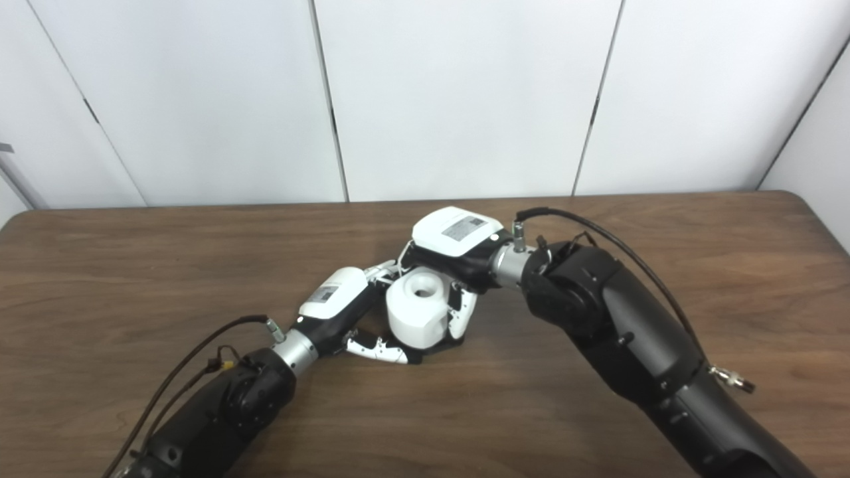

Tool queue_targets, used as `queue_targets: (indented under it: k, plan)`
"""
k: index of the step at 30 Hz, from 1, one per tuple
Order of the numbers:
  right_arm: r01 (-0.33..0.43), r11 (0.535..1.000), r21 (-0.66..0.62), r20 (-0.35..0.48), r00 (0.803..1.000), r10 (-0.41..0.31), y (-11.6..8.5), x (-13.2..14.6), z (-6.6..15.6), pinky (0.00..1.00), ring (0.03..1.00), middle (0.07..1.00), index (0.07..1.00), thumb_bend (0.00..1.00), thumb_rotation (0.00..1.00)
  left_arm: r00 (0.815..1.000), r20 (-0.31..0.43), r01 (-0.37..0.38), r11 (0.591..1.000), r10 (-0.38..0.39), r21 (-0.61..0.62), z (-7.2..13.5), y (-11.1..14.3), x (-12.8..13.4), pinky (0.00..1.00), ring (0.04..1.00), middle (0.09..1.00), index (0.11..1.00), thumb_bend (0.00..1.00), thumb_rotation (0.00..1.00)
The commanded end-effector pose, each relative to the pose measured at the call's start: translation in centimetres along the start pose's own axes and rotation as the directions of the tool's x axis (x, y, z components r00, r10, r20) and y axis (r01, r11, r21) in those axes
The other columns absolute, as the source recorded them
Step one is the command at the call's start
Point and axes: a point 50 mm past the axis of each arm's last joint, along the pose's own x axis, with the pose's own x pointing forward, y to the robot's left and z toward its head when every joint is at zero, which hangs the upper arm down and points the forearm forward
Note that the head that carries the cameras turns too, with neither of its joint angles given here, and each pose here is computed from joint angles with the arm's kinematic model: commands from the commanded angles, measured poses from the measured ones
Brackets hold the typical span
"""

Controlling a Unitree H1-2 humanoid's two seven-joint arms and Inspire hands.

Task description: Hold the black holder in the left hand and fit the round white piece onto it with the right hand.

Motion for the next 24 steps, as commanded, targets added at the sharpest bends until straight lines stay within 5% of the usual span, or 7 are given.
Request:
queue_targets:
  k: [1,24]
  plan:
    - [-0.003,1.000,-0.027,-0.021,1.000,0.003,-0.72,-0.75,-0.67,0.72,0.778,0.722,0.481,0.53,0.15,0.979,-0.057,0.198,0.980,-0.197,0.015,-0.65,-4.15,-1.74,0.87,0.956,0.923,0.481,0.52,0.08]
    - [0.004,1.000,-0.009,-0.042,0.999,-0.005,-1.20,-1.20,-1.07,0.74,0.778,0.727,0.480,0.53,0.15,0.983,-0.040,0.181,0.983,-0.181,0.007,-0.67,-4.04,-1.49,0.88,0.945,0.913,0.477,0.52,0.07]
